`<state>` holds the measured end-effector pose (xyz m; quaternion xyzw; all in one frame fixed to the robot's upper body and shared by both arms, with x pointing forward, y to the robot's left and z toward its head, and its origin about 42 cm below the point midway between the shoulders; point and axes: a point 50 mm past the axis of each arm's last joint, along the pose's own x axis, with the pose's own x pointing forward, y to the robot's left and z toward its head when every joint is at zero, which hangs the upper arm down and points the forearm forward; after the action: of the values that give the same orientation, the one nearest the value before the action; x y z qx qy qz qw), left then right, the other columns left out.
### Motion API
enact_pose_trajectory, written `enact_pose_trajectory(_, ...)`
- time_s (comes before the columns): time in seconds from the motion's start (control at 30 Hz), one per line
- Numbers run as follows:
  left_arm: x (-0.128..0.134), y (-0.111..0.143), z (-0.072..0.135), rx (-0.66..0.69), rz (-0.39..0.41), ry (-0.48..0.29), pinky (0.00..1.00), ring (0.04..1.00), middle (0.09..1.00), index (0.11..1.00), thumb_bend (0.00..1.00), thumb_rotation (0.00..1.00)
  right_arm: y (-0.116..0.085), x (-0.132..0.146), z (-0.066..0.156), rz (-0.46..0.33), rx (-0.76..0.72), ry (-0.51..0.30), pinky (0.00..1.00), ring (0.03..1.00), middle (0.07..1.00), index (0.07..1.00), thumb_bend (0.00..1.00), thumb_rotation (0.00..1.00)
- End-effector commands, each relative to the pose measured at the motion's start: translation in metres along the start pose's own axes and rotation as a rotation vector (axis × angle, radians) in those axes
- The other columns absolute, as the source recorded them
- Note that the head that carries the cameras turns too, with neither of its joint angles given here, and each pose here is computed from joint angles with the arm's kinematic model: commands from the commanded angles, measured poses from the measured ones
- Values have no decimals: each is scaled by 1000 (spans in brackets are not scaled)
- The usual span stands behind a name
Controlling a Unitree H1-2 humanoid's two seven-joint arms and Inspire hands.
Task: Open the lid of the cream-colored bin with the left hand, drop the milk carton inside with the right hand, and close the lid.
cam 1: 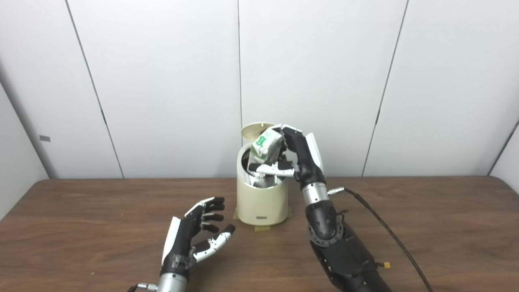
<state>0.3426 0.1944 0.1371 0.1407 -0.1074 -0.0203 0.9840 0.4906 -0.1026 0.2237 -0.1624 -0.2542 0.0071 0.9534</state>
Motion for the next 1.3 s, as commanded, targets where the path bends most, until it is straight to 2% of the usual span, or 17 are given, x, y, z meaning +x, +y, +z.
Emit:
enact_pose_trajectory(0.0,10,3,17,6,10,-74,566,679,745,752,536,62,-4,17,18,-2,-12,-94,345,399,485,528,516,0)
enact_pose_trajectory(0.33,9,4,17,14,5,-79,568,684,747,751,528,47,-5,13,13,32,-40,-113,362,409,493,518,516,0)
enact_pose_trajectory(0.67,7,3,17,17,-2,-74,562,681,751,757,521,43,0,27,13,2,-88,-60,357,405,489,522,516,0)
enact_pose_trajectory(0.9,7,3,17,17,-5,-73,558,680,751,758,524,40,1,37,14,-15,-83,-60,352,407,492,517,516,0)
enact_pose_trajectory(1.27,7,2,17,20,-5,-73,547,672,747,751,527,53,1,36,14,-14,-83,-53,349,410,489,517,517,0)
